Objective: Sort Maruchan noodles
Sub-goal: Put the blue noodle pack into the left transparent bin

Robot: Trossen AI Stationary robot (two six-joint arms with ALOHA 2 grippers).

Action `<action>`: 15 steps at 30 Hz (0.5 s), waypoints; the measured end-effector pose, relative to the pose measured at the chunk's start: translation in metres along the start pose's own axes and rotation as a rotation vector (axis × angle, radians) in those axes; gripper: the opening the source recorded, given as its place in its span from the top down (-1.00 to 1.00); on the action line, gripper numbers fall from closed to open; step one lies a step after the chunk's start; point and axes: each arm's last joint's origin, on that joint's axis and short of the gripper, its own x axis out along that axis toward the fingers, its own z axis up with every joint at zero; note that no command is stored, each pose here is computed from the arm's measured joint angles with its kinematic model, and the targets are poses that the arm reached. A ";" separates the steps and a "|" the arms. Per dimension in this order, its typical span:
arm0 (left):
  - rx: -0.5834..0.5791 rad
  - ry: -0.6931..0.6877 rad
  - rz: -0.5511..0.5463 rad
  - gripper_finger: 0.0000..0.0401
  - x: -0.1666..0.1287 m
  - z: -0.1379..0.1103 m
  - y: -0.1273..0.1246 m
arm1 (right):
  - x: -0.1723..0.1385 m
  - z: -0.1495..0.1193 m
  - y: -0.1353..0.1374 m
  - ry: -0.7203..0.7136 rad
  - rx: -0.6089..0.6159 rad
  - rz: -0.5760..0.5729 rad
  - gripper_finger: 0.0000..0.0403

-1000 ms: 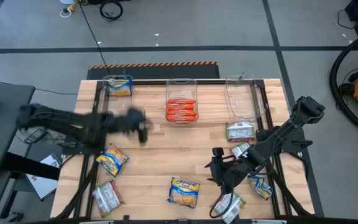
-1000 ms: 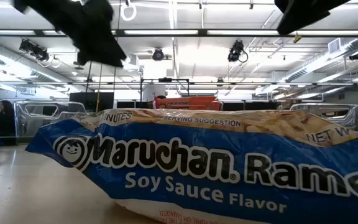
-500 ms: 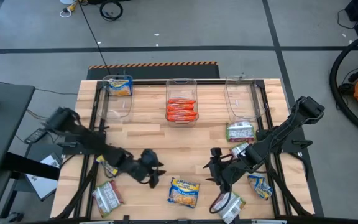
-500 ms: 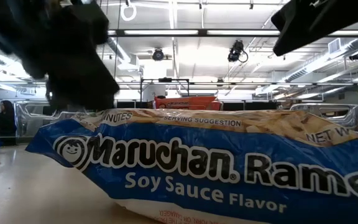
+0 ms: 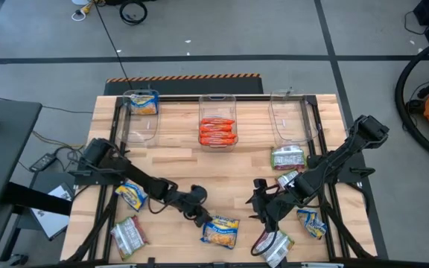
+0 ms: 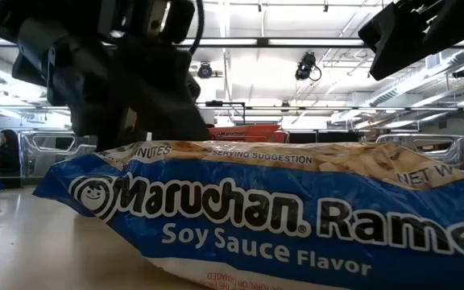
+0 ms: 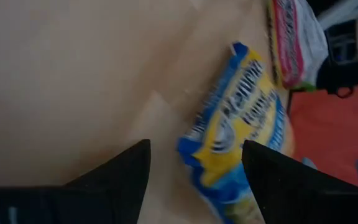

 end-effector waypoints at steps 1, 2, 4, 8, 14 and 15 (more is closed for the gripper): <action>0.002 0.010 -0.004 -0.27 0.002 0.000 -0.002 | 0.000 0.000 0.000 0.001 -0.001 -0.002 -0.18; 0.004 0.017 -0.011 -0.27 0.005 0.000 -0.004 | 0.000 0.000 0.000 0.004 -0.004 -0.003 -0.18; 0.014 0.031 -0.019 -0.27 0.011 0.000 -0.005 | 0.000 -0.001 0.000 0.006 -0.023 -0.008 -0.18; 0.056 0.032 -0.017 -0.23 0.024 0.000 -0.006 | 0.000 0.000 -0.001 0.005 -0.045 -0.012 -0.18; 0.170 0.024 -0.025 0.18 0.029 0.003 -0.011 | 0.000 -0.001 -0.001 0.008 -0.048 -0.008 -0.18; 0.180 0.022 -0.025 0.29 0.029 0.004 -0.011 | 0.000 -0.001 -0.001 0.009 -0.048 -0.006 -0.17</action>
